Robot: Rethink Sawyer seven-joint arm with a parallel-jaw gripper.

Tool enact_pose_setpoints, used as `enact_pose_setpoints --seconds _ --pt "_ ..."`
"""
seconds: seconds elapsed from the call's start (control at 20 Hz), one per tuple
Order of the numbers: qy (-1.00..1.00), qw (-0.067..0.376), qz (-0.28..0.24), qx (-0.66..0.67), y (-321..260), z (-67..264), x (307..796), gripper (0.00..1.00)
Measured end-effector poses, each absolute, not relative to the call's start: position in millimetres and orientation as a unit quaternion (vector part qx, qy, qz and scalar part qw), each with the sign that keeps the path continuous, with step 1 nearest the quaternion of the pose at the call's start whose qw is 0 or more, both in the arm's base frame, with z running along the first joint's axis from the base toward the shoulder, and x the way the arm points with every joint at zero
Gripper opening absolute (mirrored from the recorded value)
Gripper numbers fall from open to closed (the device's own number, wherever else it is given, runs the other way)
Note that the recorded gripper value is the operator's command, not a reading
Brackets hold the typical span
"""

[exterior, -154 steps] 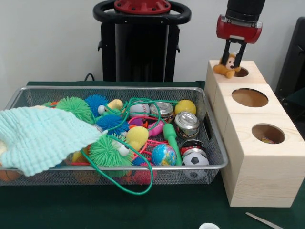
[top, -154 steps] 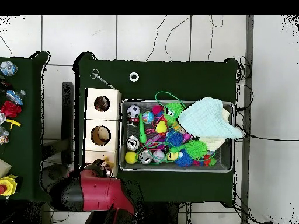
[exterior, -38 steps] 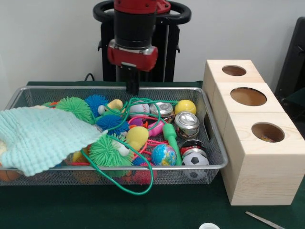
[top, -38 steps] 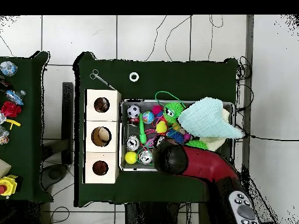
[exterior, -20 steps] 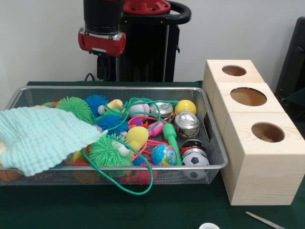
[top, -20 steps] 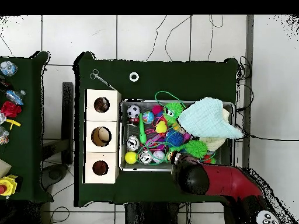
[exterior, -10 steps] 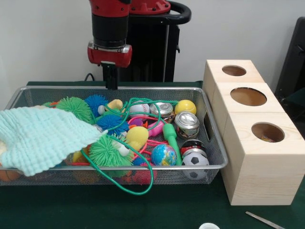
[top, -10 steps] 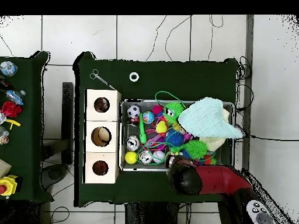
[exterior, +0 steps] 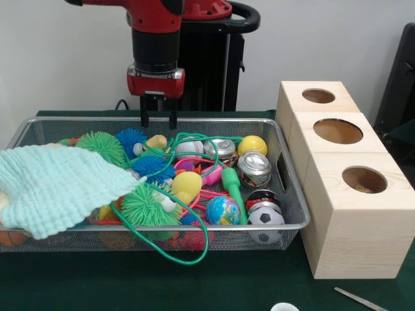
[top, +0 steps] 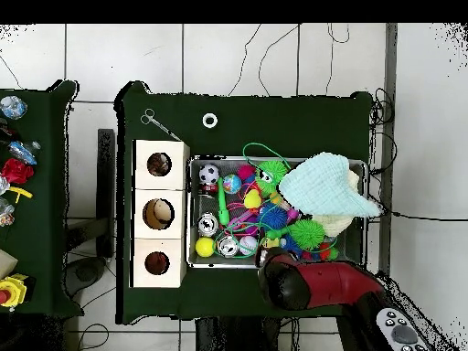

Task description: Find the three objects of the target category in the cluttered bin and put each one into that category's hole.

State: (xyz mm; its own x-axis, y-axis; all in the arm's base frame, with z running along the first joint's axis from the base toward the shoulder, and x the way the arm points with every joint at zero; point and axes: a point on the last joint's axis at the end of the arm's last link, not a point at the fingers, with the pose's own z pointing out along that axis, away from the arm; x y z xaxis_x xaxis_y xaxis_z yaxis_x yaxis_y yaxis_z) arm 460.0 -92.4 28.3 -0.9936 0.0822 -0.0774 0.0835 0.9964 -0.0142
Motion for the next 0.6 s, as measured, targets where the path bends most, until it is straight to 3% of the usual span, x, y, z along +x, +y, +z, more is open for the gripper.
enact_pose_setpoints --seconds 0.6 --pt "0.999 0.018 0.009 0.044 -99 5 439 1.0"
